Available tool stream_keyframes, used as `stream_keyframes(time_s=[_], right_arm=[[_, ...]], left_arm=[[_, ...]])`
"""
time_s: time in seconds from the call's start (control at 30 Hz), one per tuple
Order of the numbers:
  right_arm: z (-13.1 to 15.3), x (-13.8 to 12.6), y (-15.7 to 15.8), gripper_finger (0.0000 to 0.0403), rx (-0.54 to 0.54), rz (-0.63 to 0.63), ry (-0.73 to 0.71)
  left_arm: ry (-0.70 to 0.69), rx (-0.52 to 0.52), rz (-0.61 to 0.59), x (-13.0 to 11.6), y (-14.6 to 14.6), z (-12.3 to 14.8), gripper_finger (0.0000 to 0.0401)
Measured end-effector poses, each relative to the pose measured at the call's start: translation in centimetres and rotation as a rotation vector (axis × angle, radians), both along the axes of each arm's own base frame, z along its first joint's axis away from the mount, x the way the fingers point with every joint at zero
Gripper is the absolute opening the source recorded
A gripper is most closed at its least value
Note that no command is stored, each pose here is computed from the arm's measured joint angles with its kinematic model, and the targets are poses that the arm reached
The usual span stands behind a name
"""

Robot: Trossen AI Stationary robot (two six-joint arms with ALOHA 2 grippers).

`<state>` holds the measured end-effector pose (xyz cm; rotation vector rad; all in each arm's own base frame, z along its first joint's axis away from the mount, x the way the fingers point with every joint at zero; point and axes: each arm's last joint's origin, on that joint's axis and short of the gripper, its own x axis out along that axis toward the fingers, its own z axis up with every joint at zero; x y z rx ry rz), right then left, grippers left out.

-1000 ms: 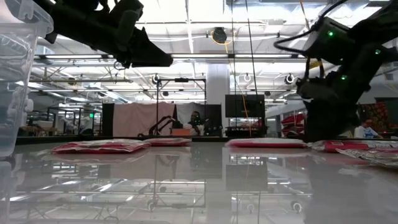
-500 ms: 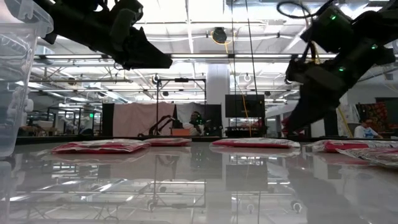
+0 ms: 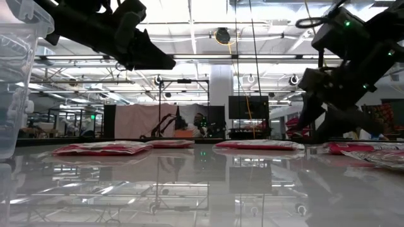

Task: Sort popcorn bags into baskets
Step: Put the popcorn bag into the transparent bin

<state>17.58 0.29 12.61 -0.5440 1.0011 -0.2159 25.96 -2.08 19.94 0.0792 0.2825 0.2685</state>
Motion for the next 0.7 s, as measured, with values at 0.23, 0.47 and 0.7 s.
stream_keyframes(time_s=[0.23,0.47,0.7], right_arm=[[-1.0,-0.7,-0.4,0.0224,-0.178,0.173,0.097],[-2.2,-1.3,-1.0,0.0224,-0.295,0.328,-0.006],[-2.2,-1.2,-2.0,0.0201,-0.240,0.367,-0.035]], left_arm=[[0.000,0.000,0.020,0.0,0.5,0.0,0.0118],[0.002,0.008,0.031,0.1,0.8,0.0,0.0118],[0.001,0.011,0.038,0.1,1.0,0.0,0.0118]])
